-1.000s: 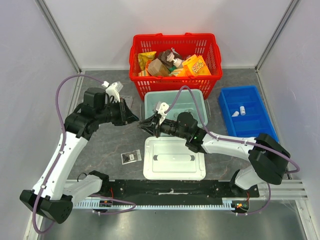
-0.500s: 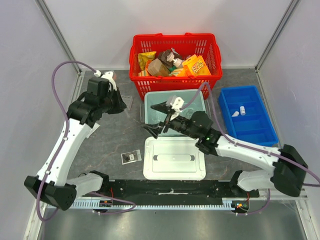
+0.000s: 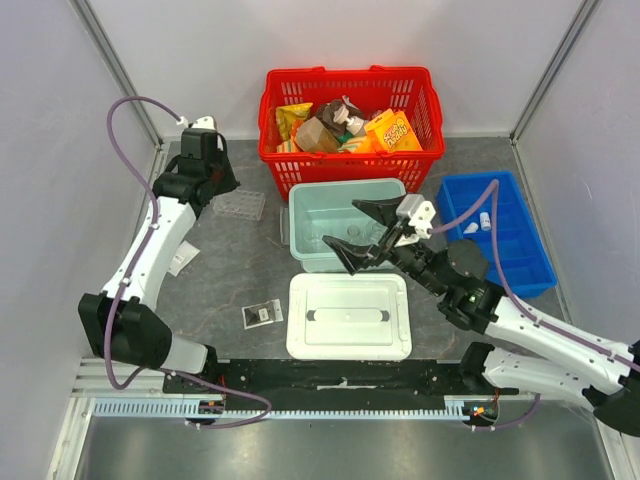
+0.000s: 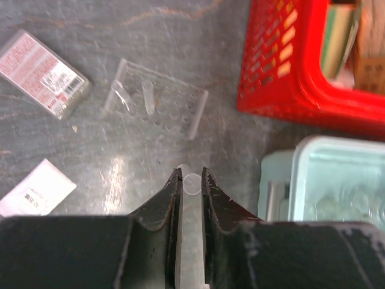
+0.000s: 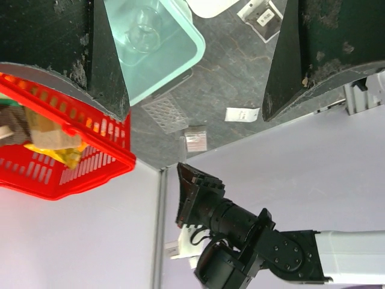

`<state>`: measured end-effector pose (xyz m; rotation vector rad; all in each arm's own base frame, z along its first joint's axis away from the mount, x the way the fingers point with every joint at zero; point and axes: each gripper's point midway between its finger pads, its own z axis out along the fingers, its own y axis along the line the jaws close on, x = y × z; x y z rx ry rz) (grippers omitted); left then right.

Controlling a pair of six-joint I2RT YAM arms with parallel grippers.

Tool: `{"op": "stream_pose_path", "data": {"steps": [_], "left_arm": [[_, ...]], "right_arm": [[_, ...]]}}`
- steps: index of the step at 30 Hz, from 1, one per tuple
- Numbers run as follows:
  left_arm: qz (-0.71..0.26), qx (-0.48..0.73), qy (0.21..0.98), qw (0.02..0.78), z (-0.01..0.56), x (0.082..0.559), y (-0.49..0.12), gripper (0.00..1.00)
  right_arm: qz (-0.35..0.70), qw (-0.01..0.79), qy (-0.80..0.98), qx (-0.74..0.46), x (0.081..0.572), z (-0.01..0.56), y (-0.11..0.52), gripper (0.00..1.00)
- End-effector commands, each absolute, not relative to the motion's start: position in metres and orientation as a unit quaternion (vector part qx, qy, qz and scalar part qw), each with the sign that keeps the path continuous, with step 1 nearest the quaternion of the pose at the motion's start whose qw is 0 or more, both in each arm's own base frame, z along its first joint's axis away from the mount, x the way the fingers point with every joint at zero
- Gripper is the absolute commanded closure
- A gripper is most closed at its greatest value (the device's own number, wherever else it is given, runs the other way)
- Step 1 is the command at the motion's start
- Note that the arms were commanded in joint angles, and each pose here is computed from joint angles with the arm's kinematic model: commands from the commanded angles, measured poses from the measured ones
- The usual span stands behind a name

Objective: Organize the chemistry lab equipment

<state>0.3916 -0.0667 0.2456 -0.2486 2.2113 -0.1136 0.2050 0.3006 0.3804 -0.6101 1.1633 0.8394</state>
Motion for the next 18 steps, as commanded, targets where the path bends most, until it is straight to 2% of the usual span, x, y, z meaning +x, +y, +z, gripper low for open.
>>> {"op": "stream_pose_path", "data": {"steps": [1, 18], "left_arm": [[-0.052, -0.11, 0.862, 0.493, 0.261, 0.432, -0.055, 0.94], [-0.049, -0.104, 0.886, 0.449, 0.193, 0.486, -0.054, 0.95]], "right_arm": [[0.339, 0.735, 0.531, -0.252, 0.209, 0.386, 0.275, 0.02], [0.319, 0.753, 0.523, -0.24, 0.205, 0.406, 0.255, 0.02]]}}
